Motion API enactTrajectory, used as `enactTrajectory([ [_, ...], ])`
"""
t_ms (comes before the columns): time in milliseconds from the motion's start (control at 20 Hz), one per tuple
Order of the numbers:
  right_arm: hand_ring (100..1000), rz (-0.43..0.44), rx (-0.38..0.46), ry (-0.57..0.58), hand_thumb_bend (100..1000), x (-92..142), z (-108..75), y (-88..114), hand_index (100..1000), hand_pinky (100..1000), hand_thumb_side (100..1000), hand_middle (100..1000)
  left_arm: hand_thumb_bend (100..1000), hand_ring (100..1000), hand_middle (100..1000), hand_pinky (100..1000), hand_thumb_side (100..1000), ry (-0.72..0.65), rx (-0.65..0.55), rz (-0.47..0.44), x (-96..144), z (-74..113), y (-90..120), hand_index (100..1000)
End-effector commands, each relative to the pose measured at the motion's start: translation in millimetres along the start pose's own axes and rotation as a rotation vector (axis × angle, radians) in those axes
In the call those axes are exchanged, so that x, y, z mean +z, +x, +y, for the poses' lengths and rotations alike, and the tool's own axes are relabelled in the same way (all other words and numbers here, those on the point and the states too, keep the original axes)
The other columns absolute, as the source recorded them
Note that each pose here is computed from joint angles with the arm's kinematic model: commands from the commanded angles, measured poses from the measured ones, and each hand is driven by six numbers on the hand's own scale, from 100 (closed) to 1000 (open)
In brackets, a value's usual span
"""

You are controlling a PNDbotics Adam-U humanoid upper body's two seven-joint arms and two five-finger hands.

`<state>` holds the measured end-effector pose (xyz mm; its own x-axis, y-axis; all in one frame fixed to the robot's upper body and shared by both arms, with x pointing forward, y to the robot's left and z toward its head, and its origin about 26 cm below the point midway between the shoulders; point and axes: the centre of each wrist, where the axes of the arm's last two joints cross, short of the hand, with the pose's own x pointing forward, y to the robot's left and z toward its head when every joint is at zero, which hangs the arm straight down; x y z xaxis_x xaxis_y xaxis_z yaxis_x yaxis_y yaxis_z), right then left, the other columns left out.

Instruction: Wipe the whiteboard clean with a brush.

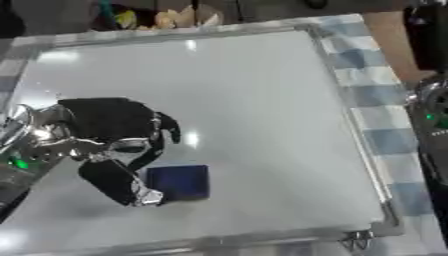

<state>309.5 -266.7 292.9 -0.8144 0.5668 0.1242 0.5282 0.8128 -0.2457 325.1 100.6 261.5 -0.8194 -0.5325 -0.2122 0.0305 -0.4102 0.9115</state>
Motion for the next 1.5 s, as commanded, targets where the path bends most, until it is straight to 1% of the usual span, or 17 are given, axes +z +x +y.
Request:
enactTrajectory([
  [50,812,-0.031,-0.005,-0.012,100,-7,-4.0,4,802,776,901,753,408,661,765,532,757,0.021,-0.013,0.005,-1,3.9,0,285],
  [100,813,-0.031,-0.006,-0.012,100,-7,-4.0,4,802,776,901,753,408,661,765,532,757,0.022,-0.012,0.003,-2,3.0,0,285],
  [150,813,-0.03,-0.006,-0.012,100,-7,-4.0,4,802,776,901,753,415,651,758,522,723,0.022,-0.011,0.001,-4,2.0,1,278],
  [250,813,-0.029,-0.006,-0.013,100,-7,-4.0,4,802,776,900,753,424,646,756,514,694,0.023,-0.013,-0.002,-6,0.1,2,276],
  [450,813,-0.028,-0.008,-0.013,100,-7,-3.9,4,802,776,900,752,439,645,760,512,672,0.02,-0.016,-0.013,-10,-2.8,4,281],
  [700,812,-0.028,-0.009,-0.013,100,-7,-3.9,4,801,776,900,752,432,627,747,496,625,0.019,-0.034,-0.023,-13,-5.0,6,271],
  [800,812,-0.026,-0.009,-0.014,100,-7,-4.1,4,801,776,900,751,419,612,726,478,622,0.035,-0.04,-0.023,-14,-5.9,7,268],
  [1050,812,-0.027,-0.011,-0.015,100,-7,-4.0,4,799,777,899,750,389,608,705,473,623,0.06,-0.04,-0.016,-19,-10.7,6,264],
  [1350,811,-0.027,-0.011,-0.016,100,-7,-4.2,4,799,777,899,750,348,584,673,446,630,0.075,-0.015,-0.003,-24,-18.7,2,249],
  [1500,812,-0.027,-0.011,-0.016,100,-7,-4.2,4,799,777,899,749,342,580,684,437,626,0.089,0.007,0.011,-27,-23.7,0,254],
])
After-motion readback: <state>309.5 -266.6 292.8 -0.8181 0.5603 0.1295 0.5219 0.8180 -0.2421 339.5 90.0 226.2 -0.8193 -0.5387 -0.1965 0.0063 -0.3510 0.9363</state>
